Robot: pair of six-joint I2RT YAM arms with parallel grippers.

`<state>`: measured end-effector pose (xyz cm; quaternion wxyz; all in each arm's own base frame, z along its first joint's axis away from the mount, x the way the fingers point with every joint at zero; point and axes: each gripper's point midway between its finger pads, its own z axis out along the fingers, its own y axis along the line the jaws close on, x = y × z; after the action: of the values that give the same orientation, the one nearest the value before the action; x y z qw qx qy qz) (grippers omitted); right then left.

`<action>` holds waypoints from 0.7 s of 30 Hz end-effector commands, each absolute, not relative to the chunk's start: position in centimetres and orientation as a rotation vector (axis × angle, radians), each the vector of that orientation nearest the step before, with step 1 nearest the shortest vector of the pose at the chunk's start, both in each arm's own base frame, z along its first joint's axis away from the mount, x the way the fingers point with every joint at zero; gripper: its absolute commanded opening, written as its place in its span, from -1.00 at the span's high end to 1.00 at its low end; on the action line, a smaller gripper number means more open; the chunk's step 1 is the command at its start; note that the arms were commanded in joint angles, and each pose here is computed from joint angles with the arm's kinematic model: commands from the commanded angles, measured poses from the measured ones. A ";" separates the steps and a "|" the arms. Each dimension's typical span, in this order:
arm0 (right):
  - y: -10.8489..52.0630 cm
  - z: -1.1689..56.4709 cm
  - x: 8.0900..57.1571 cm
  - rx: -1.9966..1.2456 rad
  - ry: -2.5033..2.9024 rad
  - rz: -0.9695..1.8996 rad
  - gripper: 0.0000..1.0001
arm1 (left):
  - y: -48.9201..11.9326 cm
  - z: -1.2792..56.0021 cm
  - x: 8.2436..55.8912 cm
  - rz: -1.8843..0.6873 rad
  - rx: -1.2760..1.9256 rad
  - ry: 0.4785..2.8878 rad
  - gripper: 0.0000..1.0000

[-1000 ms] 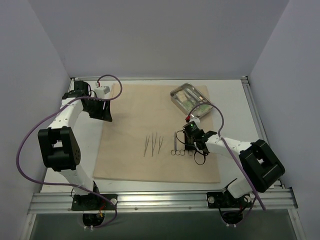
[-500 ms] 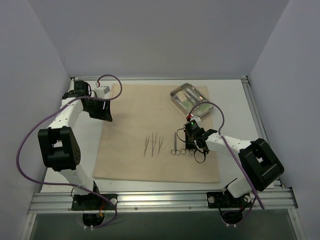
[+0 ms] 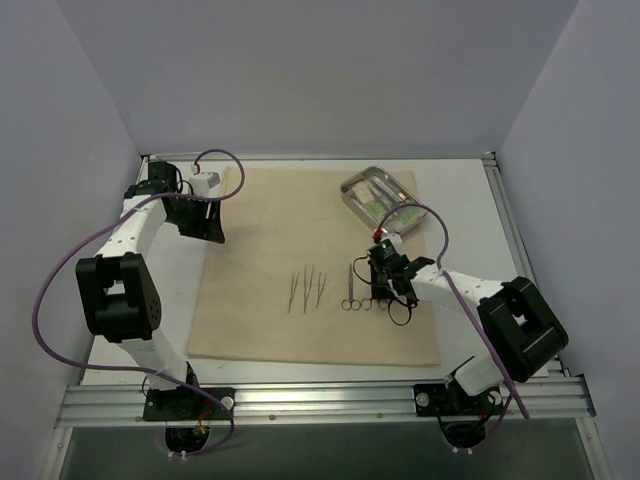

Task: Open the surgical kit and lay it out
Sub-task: Place the medical item in the surgical kit.

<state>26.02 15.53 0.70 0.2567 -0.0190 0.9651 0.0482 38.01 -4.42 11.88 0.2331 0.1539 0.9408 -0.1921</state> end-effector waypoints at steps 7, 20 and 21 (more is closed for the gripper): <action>15.2 4.8 26.9 -0.020 2.587 0.118 0.66 | -4.5 13.5 38.5 -0.525 0.438 2.519 -0.22; 11.5 16.9 40.1 -0.093 2.271 0.175 0.65 | -4.0 13.6 38.7 -0.490 0.426 2.530 -0.22; 11.2 18.6 42.0 -0.107 2.226 0.185 0.65 | -3.9 13.7 38.8 -0.485 0.428 2.529 -0.22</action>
<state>38.91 11.45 18.13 0.4286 0.0161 0.9002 0.0751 37.99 -4.32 11.83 0.2322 0.1532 0.9417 -0.1892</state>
